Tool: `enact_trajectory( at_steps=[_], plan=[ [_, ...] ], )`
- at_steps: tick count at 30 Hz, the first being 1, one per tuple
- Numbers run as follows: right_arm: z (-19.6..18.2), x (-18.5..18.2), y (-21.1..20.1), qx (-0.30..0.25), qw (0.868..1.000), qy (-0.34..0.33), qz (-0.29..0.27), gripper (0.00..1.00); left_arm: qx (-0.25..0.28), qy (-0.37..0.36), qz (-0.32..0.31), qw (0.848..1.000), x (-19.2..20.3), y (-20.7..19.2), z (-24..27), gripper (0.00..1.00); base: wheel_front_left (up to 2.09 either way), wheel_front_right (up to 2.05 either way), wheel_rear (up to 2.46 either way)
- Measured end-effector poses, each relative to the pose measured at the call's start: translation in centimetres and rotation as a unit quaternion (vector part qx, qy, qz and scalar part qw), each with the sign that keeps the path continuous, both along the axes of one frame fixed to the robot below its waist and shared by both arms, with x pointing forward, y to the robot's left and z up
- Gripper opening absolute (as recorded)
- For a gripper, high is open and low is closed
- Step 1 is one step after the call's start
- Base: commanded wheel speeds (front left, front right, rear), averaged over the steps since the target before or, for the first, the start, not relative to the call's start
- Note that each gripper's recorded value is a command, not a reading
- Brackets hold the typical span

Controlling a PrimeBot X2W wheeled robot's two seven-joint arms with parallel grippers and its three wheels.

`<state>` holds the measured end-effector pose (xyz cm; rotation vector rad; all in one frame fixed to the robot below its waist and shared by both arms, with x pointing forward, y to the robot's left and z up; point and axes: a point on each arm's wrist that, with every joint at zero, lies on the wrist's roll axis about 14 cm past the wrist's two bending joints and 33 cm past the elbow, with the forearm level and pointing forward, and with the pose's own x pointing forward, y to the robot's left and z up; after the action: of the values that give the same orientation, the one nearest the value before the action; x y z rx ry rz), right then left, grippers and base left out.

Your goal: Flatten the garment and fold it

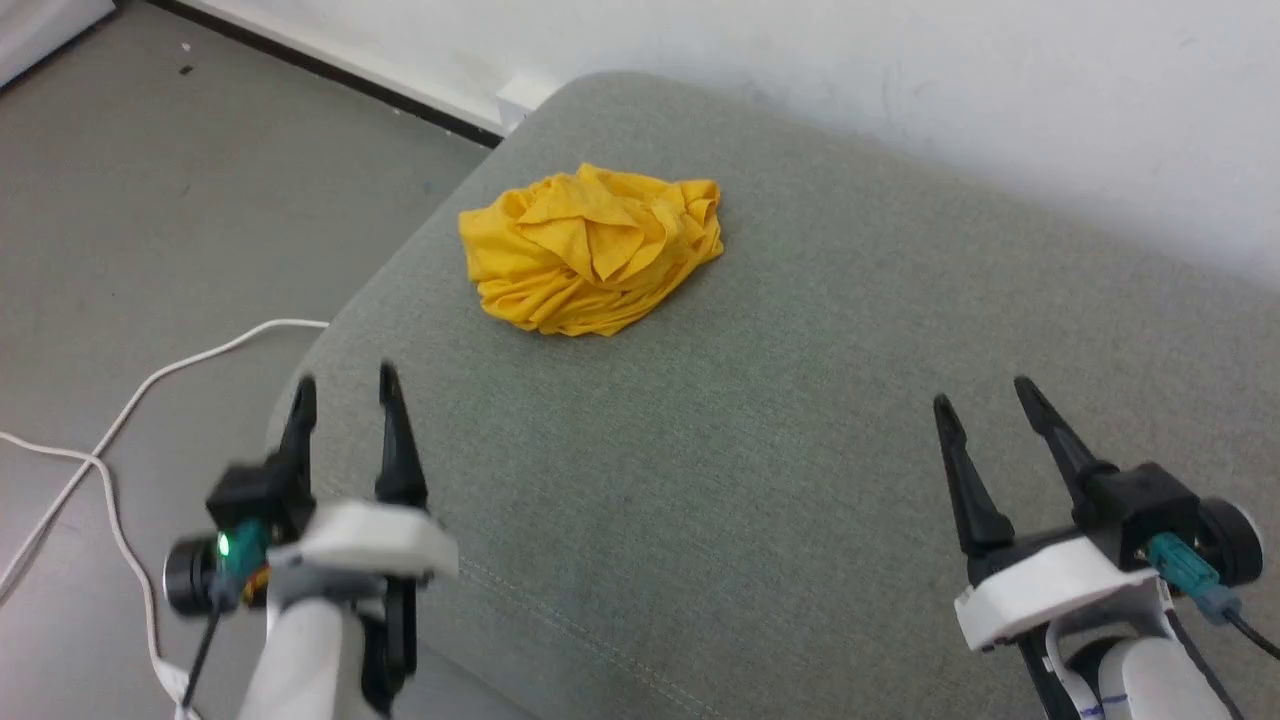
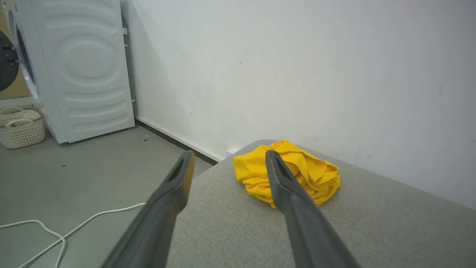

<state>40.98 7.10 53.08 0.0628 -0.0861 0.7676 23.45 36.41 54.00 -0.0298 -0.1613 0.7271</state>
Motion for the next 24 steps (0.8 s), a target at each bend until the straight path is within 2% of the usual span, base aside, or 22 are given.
enact_trajectory(
  at_steps=[5,8,12,16,20,24],
  plan=[
    [0.7,1.7,0.8,0.011,1.0,-0.012,0.003,1.0,0.004,-0.032,-0.047,0.998,6.6,1.1,3.8,1.0,0.0,0.0,0.0],
    [0.5,3.1,0.8,0.019,1.0,-0.015,0.004,1.0,0.005,-0.023,-0.07,0.997,11.0,2.3,5.7,1.0,0.0,0.0,0.0],
    [-0.4,5.4,-0.1,0.025,1.0,-0.014,-0.007,1.0,0.01,0.051,-0.087,0.995,16.0,4.4,5.9,1.0,0.0,0.0,0.0],
    [-2.4,7.4,-2.2,0.031,0.999,0.002,-0.035,1.0,-0.028,0.138,-0.097,0.985,20.5,5.6,3.2,1.0,0.0,0.0,0.0],
    [-4.5,9.0,-5.0,0.036,0.997,0.017,-0.073,1.0,-0.097,0.224,-0.106,0.964,23.7,5.5,-1.7,1.0,0.0,0.0,0.0],
    [-7.2,9.8,-7.9,0.032,0.992,0.042,-0.112,1.0,-0.185,0.324,-0.079,0.924,24.2,5.6,-8.3,1.0,0.0,0.0,0.0]
  ],
)
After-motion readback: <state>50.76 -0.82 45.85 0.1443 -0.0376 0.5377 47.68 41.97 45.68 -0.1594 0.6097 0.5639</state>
